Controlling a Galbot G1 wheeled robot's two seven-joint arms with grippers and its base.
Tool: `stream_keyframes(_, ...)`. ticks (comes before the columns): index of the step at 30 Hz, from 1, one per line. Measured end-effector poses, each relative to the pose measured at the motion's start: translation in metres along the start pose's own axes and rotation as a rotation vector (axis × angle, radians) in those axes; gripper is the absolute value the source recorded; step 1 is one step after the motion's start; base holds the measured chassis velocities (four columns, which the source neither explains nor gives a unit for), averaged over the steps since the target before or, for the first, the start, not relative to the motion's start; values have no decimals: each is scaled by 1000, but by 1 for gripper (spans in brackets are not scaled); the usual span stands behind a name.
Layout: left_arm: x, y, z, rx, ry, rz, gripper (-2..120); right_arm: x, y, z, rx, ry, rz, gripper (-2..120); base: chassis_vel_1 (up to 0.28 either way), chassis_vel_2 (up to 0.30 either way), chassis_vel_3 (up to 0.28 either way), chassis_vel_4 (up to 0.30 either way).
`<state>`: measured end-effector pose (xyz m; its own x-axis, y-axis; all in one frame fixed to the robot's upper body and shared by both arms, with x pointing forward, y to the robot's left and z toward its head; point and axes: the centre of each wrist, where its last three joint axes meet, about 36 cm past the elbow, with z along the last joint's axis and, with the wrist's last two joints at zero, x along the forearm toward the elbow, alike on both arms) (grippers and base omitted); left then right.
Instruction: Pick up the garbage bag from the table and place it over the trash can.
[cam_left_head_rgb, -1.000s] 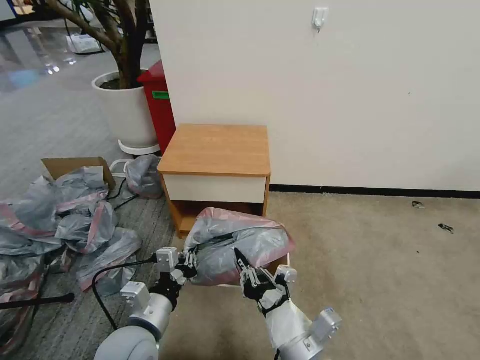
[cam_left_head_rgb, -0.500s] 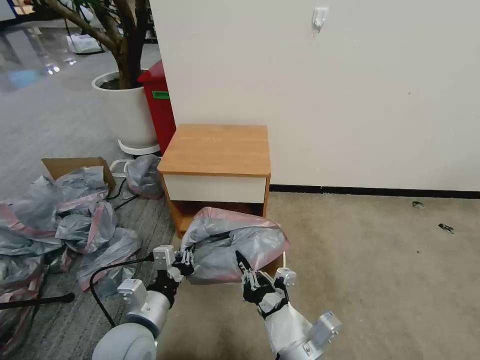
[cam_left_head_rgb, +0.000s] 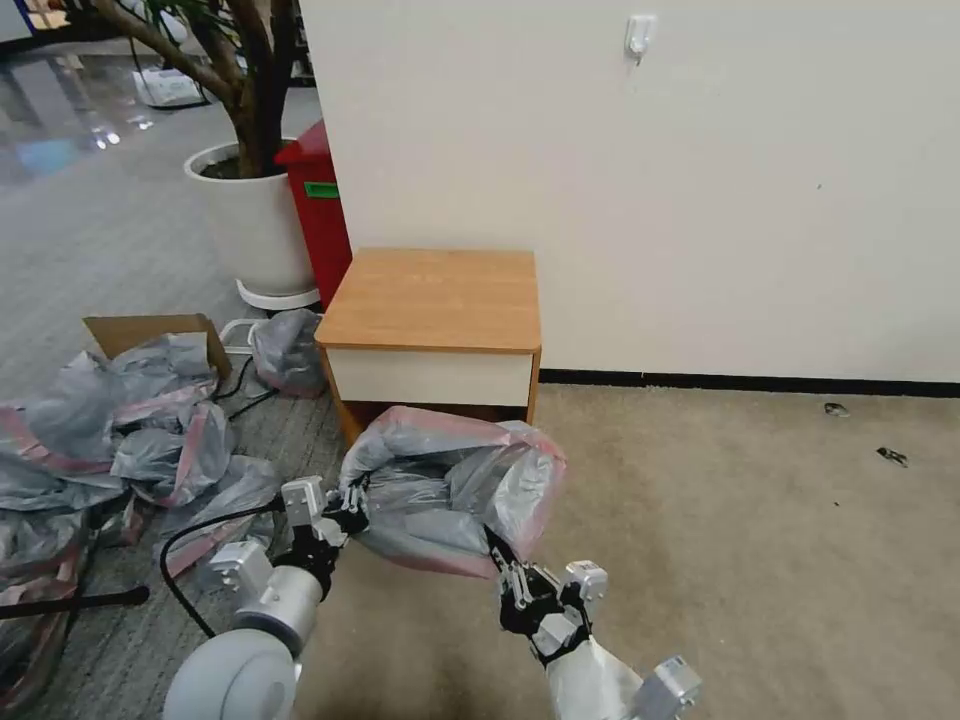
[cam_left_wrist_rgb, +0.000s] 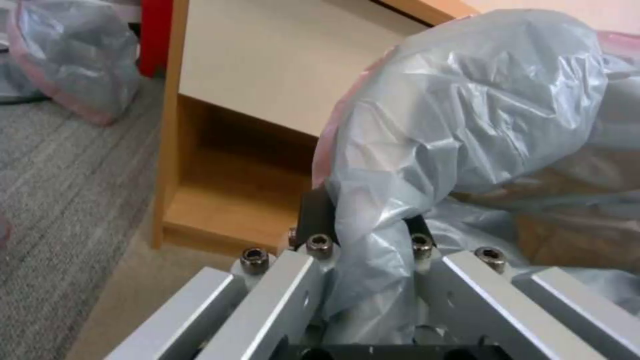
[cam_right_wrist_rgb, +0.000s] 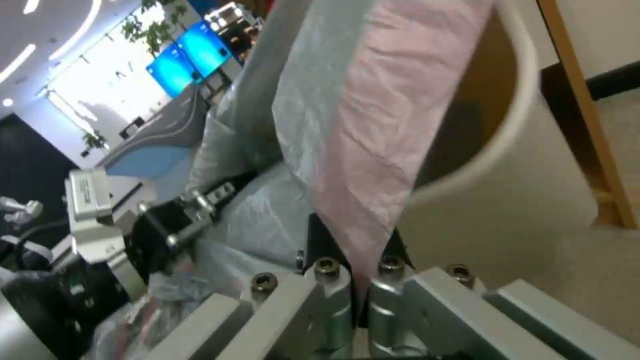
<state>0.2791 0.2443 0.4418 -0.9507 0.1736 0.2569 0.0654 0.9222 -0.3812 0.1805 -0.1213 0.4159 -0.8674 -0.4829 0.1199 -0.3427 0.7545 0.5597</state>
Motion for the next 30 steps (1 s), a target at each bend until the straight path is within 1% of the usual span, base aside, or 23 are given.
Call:
stream_keyframes(5, 1, -1, -4, 29, 3, 3, 4, 3, -7, 6, 28, 23, 4, 0, 0, 0, 0, 0)
stream_keyframes(8, 2, -3, -7, 50, 7, 11, 4, 2, -16, 11, 55, 41, 15, 0, 0, 0, 0, 0)
stream_keyframes(10, 4, -4, -8, 58, 11, 16, 4, 0, -22, 12, 67, 39, 24, 0, 0, 0, 0, 0)
stream_keyframes(16, 6, -5, -8, 73, 20, 23, 4, -4, -30, 13, 84, 34, 37, 0, 0, 0, 0, 0)
stream_keyframes(21, 8, -5, -9, 102, 34, 28, 4, -5, -42, 15, 124, 31, 61, 0, 0, 0, 0, 0)
stream_keyframes(28, 9, -5, -10, 108, 41, 29, 4, -4, -53, 18, 169, 32, 87, 0, 0, 0, 0, 0)
stream_keyframes(29, 9, -5, -10, 108, 41, 27, 4, -4, -54, 19, 179, 33, 95, 0, 0, 0, 0, 0)
stream_keyframes(30, 9, -5, -11, 108, 39, 26, 4, -4, -56, 19, 191, 33, 104, 4, 0, 0, 0, 0)
